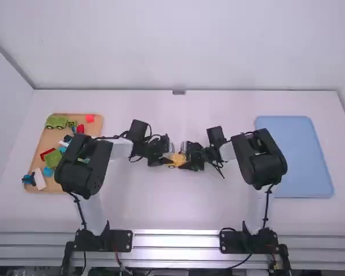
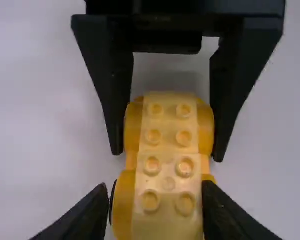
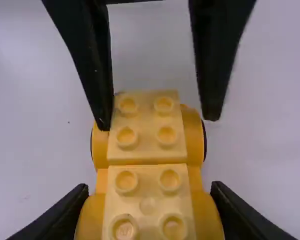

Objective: Assemble lego blocks to make yellow taxi

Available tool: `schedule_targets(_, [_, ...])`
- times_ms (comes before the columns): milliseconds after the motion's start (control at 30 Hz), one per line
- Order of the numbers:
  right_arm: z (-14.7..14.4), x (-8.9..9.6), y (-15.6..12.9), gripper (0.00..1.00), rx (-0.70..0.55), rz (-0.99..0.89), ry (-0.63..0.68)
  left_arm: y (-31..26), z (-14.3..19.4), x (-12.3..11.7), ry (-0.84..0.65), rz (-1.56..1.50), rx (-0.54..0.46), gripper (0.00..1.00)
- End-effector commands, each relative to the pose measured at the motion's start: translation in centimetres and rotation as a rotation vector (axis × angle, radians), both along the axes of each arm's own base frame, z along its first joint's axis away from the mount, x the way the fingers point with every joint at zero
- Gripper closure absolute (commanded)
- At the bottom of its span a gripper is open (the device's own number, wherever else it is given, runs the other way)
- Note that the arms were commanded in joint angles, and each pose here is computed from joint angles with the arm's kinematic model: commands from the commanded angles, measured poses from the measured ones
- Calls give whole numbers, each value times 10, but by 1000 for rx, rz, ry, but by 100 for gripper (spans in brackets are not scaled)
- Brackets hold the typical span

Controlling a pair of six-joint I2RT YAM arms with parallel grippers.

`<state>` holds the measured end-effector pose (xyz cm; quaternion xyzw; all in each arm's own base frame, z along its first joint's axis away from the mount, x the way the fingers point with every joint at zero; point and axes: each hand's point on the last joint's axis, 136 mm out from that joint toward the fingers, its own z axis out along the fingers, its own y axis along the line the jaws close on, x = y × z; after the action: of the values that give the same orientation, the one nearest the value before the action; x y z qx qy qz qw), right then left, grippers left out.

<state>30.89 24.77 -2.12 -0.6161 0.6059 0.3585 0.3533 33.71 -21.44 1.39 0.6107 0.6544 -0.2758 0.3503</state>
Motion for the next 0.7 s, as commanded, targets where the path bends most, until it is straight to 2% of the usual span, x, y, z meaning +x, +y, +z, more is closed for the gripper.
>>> schedule_targets(0, [-7,-8,1,73,-12,5,36,7,-12,-4,7,17,61,46])
schedule_targets(67, [-8,-8,1,73,-13,5,36,7,-12,-4,7,17,60,41])
schedule_targets(233, [-8,-7,1,72,-15,4,35,8,0,1,4,30,53,36])
schedule_targets(433, [-8,-8,1,72,-15,4,34,7,31,3,-13,28,42,37])
schedule_targets(467, [-8,-7,1,72,-15,4,34,5,35,3,-19,24,35,39])
schedule_targets(500, [-8,-7,1,72,-15,4,34,2,40,1,-19,9,6,54])
schedule_targets(533, [-8,-7,1,72,-15,4,34,1,41,-1,-16,1,-8,71])
schedule_targets(567, [-8,-7,1,72,-15,4,34,-1,42,-3,-11,-7,-22,96])
schedule_targets(667, [-8,-8,1,71,-14,4,35,-4,42,-8,-4,-23,-52,98])
